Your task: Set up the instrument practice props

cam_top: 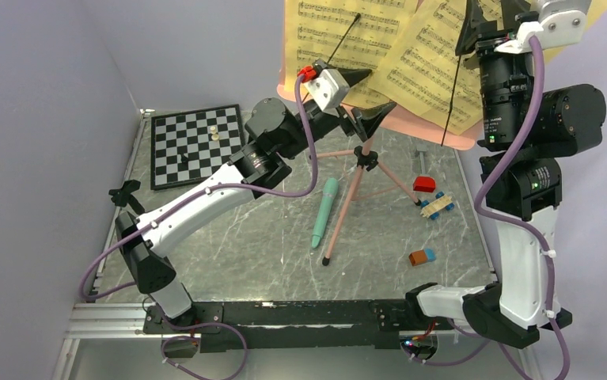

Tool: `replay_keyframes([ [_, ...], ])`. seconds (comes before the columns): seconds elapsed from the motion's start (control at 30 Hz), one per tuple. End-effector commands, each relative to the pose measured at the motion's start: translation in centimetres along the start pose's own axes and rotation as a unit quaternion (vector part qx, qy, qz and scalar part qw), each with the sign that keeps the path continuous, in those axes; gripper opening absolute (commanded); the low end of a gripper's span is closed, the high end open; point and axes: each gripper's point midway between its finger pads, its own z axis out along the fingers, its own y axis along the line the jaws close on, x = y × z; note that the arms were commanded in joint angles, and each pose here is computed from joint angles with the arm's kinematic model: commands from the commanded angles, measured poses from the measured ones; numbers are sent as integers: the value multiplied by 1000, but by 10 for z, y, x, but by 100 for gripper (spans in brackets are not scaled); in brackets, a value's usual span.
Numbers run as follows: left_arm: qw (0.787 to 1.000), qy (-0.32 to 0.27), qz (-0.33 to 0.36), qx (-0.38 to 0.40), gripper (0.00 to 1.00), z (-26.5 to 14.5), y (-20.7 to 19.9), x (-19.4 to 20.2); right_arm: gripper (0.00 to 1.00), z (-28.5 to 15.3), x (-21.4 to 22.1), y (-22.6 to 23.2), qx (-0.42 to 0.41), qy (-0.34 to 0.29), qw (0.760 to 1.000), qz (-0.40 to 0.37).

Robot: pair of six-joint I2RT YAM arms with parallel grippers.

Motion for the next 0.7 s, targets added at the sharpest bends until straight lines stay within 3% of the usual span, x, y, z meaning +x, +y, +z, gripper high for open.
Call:
replay_keyframes([
  [0.0,999,-33,13,-28,83,7,17,-29,48,-5,-19,-5,1,-28,1000,4],
  [0.33,998,-41,14,-43,84,10,31,-34,47,-7,-17,-3,-5,-27,1000,4],
  [0.67,1000,-15,-2,-20,82,14,22,-8,48,-11,-19,-2,-8,-30,999,9],
])
